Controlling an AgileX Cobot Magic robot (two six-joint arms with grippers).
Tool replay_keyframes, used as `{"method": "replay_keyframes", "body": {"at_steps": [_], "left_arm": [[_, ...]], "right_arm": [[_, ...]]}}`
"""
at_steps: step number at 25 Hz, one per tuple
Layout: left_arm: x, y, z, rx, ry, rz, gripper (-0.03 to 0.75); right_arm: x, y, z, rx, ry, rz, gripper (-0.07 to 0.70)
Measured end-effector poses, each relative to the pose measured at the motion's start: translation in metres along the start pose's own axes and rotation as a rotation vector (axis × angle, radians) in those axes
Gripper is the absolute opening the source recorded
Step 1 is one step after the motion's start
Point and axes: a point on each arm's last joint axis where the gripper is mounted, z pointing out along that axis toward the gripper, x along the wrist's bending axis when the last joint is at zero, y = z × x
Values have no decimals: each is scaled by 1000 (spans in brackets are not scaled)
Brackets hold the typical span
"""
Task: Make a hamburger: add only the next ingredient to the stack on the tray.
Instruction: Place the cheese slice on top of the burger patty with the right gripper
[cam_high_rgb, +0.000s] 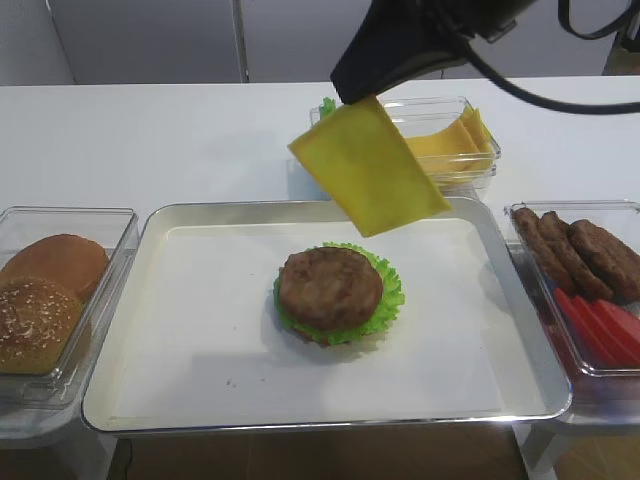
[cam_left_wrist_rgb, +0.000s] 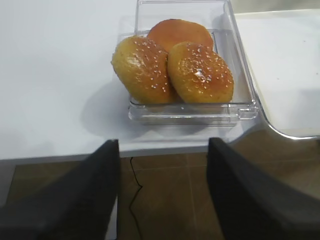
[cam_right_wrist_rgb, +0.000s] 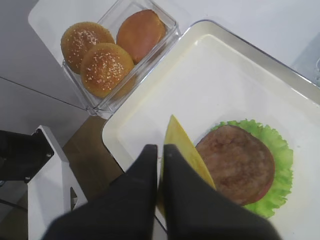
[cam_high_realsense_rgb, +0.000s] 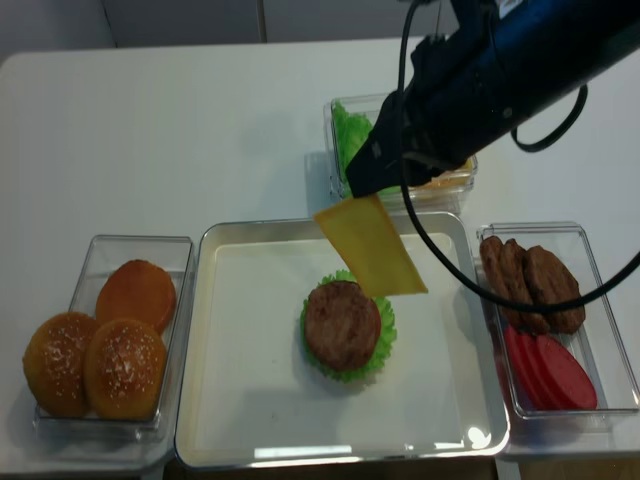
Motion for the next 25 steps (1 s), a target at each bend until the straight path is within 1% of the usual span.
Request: {"method": "replay_keyframes", "body": {"at_steps": [7,11,20,25], "left_arm": [[0,0,0,0,0,0,411],[0,0,0,0,0,0,411],[0,0,0,0,0,0,411],[0,0,0,0,0,0,411]], "right_arm": [[-9,-1,12,35,17,22,25],[-6,-1,21,58,33,10,25],[6,-5,54,151,87,-19,26],[3,-6,63,165,85,-19,25]]}}
